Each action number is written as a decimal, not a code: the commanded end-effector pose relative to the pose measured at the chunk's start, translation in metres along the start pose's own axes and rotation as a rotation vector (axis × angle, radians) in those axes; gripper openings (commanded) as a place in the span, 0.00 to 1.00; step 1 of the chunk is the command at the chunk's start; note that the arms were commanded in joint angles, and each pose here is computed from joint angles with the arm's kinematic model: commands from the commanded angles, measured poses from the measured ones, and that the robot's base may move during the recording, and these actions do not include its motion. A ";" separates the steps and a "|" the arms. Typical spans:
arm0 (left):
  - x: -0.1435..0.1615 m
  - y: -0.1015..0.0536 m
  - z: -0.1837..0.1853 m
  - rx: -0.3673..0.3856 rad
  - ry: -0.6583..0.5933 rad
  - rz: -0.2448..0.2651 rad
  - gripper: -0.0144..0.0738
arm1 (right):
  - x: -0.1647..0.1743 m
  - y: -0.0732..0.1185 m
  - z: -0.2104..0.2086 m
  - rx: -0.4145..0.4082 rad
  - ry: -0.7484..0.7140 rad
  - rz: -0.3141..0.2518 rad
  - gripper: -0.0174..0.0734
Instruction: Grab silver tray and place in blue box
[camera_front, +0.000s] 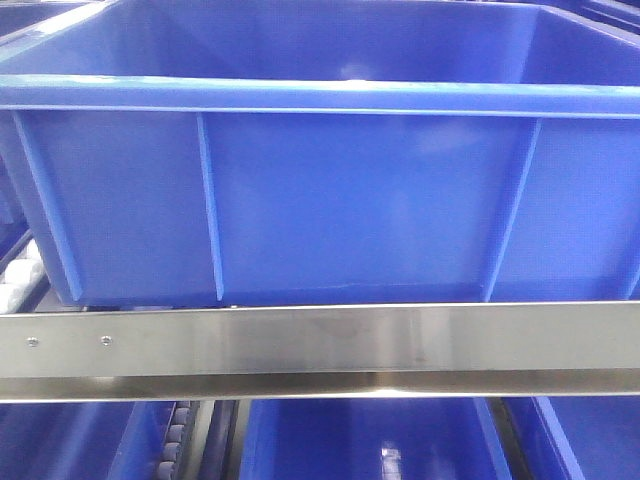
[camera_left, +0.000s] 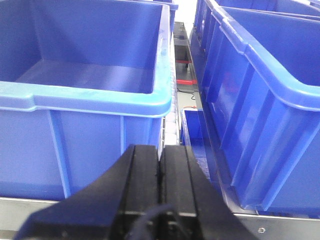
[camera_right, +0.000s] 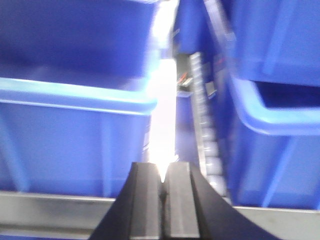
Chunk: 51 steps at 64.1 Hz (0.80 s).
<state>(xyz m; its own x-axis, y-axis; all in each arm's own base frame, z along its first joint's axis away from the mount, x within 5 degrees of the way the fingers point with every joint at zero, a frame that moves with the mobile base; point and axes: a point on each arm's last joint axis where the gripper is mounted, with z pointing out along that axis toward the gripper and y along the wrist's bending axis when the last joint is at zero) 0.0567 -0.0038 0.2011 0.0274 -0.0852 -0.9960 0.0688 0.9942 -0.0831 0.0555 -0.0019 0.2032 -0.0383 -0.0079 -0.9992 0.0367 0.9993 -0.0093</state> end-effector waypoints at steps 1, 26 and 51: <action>-0.008 0.000 -0.002 0.005 -0.098 -0.004 0.05 | -0.003 -0.002 0.000 0.026 -0.161 -0.007 0.25; -0.008 0.000 -0.002 0.005 -0.098 -0.004 0.05 | 0.000 -0.001 0.000 0.022 -0.117 -0.005 0.25; -0.008 0.000 -0.002 0.005 -0.098 -0.004 0.05 | 0.000 -0.001 0.000 0.022 -0.117 -0.005 0.25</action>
<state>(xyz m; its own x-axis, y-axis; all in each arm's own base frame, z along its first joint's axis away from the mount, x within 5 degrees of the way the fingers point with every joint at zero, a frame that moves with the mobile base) 0.0565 -0.0038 0.2012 0.0291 -0.0853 -0.9959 0.0689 0.9942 -0.0831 0.0570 -0.0026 0.1941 -0.0341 -0.0028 -0.9994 0.0484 0.9988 -0.0044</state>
